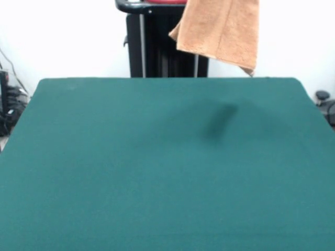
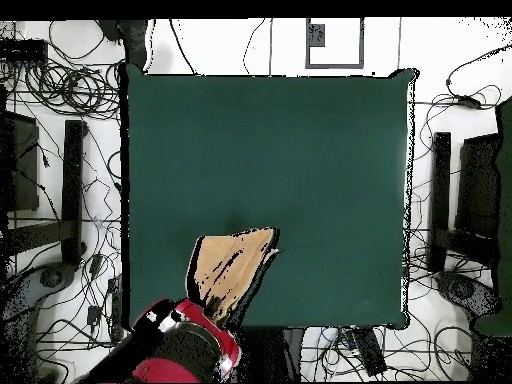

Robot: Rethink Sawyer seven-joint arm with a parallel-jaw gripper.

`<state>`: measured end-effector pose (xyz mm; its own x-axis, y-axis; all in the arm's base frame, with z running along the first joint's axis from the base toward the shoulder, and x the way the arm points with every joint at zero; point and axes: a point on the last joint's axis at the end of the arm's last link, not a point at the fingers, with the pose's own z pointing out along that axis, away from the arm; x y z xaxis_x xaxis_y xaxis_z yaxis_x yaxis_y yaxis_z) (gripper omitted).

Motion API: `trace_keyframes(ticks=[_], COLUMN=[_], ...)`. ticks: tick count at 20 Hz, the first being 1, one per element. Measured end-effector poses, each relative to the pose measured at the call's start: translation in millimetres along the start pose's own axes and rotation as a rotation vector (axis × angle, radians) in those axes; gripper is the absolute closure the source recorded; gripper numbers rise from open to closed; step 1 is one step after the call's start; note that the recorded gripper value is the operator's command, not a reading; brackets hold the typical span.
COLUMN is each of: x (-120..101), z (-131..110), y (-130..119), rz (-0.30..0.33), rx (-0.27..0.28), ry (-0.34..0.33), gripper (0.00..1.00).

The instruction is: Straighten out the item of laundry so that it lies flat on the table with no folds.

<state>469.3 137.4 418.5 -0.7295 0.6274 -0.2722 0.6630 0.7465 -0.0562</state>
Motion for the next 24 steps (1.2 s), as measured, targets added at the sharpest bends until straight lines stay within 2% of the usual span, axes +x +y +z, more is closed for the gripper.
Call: trace_keyframes(ticks=[9, 19, 24], x=[7, 10, 7], z=[17, 58, 76], y=[11, 28, 24], rz=[0.019, 0.012, 0.033], rx=[-0.014, -0.027, -0.023], ry=[-0.018, -0.088, -0.072], gripper=[1.00, 1.00, 1.00])
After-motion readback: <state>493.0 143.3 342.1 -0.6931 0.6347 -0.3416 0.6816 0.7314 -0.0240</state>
